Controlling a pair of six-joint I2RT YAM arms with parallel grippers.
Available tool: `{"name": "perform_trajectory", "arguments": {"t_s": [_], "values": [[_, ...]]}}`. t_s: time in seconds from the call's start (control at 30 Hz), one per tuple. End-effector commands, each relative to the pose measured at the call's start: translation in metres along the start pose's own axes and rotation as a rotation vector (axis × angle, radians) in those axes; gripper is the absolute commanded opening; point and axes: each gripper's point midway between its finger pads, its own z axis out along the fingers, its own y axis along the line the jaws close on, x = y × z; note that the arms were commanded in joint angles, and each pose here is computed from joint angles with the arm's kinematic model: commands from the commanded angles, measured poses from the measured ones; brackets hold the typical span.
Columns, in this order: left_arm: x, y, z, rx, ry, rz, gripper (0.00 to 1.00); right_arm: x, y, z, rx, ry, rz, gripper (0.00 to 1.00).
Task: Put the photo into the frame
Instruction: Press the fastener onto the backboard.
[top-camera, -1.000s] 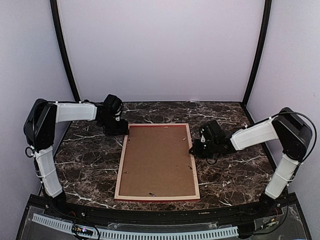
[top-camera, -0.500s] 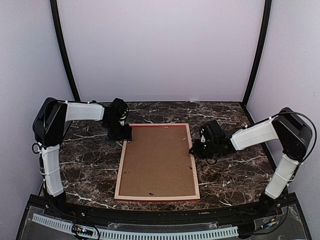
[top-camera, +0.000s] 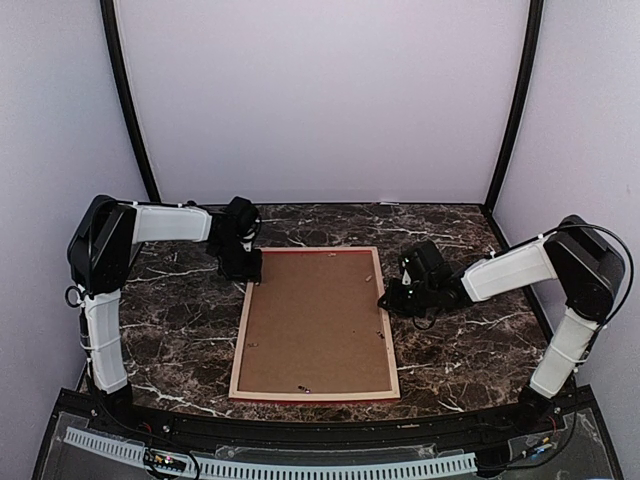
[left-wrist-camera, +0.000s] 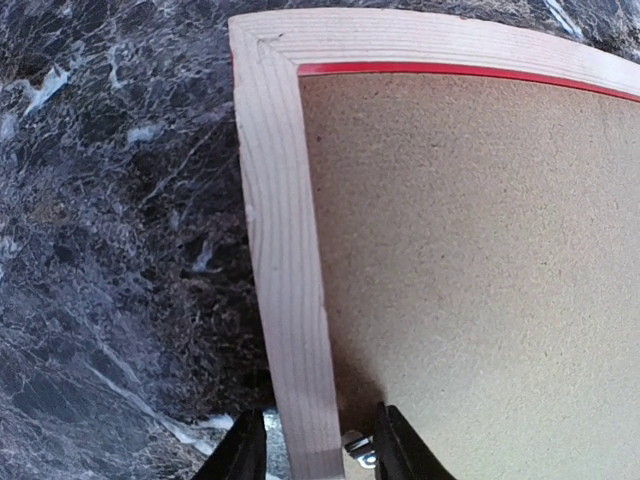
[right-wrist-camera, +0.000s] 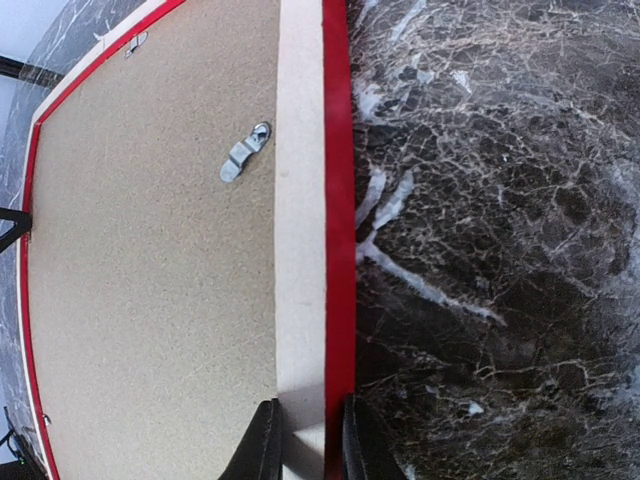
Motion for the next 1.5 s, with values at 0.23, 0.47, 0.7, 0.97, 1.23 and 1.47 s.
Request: {"name": "perform_trajectory", "arguments": {"t_s": [0.23,0.47,0.7,0.97,1.23,1.47], "values": [[0.022,0.004,0.005,0.010,0.041,-0.066,0.29,0.023,-0.013,-0.007,0.025,0.078,0.051,0.05],[0.030,0.009,0.007,0.067,0.039,-0.149,0.25,0.022,-0.013,-0.010,0.024,0.073,0.048,0.05],[0.029,0.014,0.004,0.085,0.035,-0.193,0.38,0.018,-0.011,-0.012,0.019,0.063,0.042,0.05],[0.022,0.022,-0.008,0.030,0.004,-0.162,0.49,0.018,-0.011,-0.009,0.017,0.070,0.033,0.05],[0.025,0.020,-0.008,0.031,0.014,-0.139,0.46,0.020,-0.012,-0.008,0.013,0.075,0.035,0.05],[0.039,0.026,-0.003,-0.038,0.049,-0.099,0.41,0.022,-0.012,-0.006,0.012,0.080,0.030,0.05]]}}
